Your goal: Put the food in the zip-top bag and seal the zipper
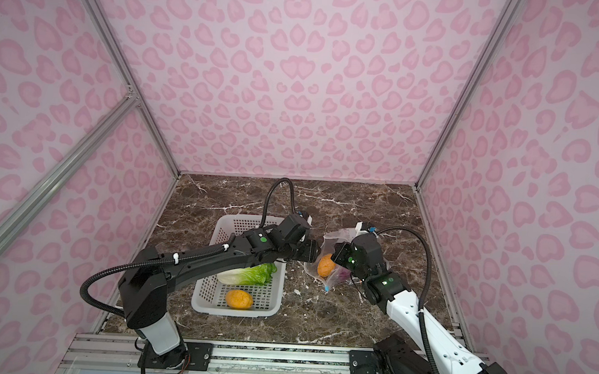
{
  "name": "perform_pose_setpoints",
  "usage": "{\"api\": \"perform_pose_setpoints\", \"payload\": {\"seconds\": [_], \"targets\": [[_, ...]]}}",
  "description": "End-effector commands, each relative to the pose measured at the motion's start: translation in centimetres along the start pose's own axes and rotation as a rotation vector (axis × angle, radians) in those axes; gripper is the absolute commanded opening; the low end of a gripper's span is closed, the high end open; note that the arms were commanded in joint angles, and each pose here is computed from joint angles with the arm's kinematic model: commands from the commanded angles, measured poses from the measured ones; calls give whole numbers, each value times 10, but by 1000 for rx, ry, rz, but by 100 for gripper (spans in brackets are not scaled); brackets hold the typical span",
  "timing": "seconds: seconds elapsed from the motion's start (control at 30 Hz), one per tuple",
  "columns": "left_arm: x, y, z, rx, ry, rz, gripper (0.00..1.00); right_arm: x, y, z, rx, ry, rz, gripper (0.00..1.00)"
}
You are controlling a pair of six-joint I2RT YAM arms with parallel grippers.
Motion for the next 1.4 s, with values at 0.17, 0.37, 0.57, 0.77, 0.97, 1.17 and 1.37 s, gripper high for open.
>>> {"api": "perform_pose_setpoints", "payload": {"seconds": [0.17,0.37,0.57,0.77,0.97,1.17,1.37], "targets": [[-24,11,24,-50,134,-10,59,3,-1,-4,8,-11,4,0],[-33,3,19,-48,129,45,42,5,-2,-6,8,-15,7,0],[-29,-7,5,-48,100,89,3,7,-2,-8,23,-11,17,0],[11,-2,-14,-70,-6,45,3,23,4,-28,61,-15,-3,0],[65,-7,-37,-92,-138,109,3,46,27,-51,136,-18,-45,0],[108,-19,-59,-108,-235,204,3,66,50,-68,178,-35,-100,0],[137,-24,-68,-107,-316,246,3,78,64,-75,210,3,-108,0]]}}
Point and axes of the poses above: each gripper's point midway between its finger pads, its own x axis back along the fingers, its own y axis along the line the jaws close on, z = x × y, the point moved 10 cm from there along x, back along the fingers, and after that the axes turned 6 degrees about -x, right-handed, at the moved point
